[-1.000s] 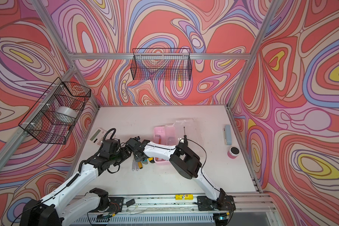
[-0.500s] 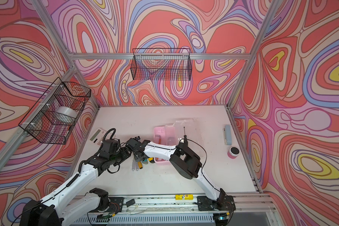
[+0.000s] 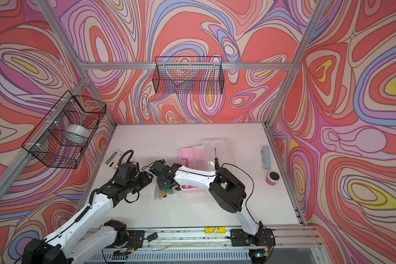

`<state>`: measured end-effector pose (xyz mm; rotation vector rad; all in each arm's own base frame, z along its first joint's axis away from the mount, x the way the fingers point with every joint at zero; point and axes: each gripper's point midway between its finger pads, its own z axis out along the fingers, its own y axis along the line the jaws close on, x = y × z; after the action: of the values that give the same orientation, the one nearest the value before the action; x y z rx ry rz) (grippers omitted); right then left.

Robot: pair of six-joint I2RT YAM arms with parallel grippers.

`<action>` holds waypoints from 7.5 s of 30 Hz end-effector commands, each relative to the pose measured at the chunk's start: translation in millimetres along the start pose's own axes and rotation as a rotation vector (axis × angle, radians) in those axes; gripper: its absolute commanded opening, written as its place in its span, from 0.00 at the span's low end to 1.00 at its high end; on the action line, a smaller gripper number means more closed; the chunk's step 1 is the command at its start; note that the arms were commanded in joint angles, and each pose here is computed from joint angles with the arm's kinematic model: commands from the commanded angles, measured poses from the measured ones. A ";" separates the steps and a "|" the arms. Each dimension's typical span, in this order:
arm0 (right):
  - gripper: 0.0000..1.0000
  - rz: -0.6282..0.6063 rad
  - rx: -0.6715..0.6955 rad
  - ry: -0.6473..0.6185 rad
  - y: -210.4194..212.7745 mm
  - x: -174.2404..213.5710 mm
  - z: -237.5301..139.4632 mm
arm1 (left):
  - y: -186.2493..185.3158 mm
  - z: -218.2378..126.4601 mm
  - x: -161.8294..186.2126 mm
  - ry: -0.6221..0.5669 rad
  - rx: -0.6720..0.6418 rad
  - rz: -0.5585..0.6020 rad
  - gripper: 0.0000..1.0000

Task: Pack the tool kit
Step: 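Close the right gripper on the teal utility knife, then lift the teal utility knife over the pink box with the right gripper, then open the right gripper to drop the teal knife into the box, then move the right gripper down onto the yellow-black utility knife, then close the right gripper on the yellow-black utility knife, then lift the yellow-black knife over the pink box with the right gripper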

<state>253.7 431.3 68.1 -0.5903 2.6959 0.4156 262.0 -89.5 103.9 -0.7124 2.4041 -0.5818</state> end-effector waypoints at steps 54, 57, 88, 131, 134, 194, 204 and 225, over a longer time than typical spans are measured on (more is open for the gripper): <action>0.46 0.192 0.621 -0.223 -198.6 -36.8 -140.5 | 4.1 4.3 -7.2 -0.007 -0.032 0.018 0.57; 0.44 0.179 0.539 -0.252 -185.6 -46.6 -140.6 | 3.8 5.0 -7.9 -0.009 -0.033 0.028 0.58; 0.57 -0.147 0.152 -0.138 -2.3 2.9 -44.1 | 5.5 -5.9 8.8 0.065 -0.018 0.099 0.62; 0.58 -0.018 0.350 0.038 -69.0 2.1 47.4 | 7.3 12.7 14.2 0.094 -0.014 0.074 0.61; 0.58 -0.008 0.339 0.042 -67.3 3.2 49.5 | 9.0 13.1 14.9 0.094 -0.020 0.076 0.61; 0.27 -0.055 -0.119 0.047 28.5 19.4 -58.3 | 6.1 2.7 -2.8 0.032 -0.054 0.090 0.60; 0.28 -0.034 0.040 -0.084 -26.0 -10.2 -111.6 | 7.7 -4.8 -4.8 0.014 -0.060 0.092 0.60; 0.31 0.156 0.285 -0.097 -186.1 -23.8 -105.9 | 5.1 -4.0 -6.3 0.018 -0.061 0.093 0.60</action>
<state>320.9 237.2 141.2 -0.2585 2.6616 0.0950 259.0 -84.2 100.3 -0.6132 2.4710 -0.4998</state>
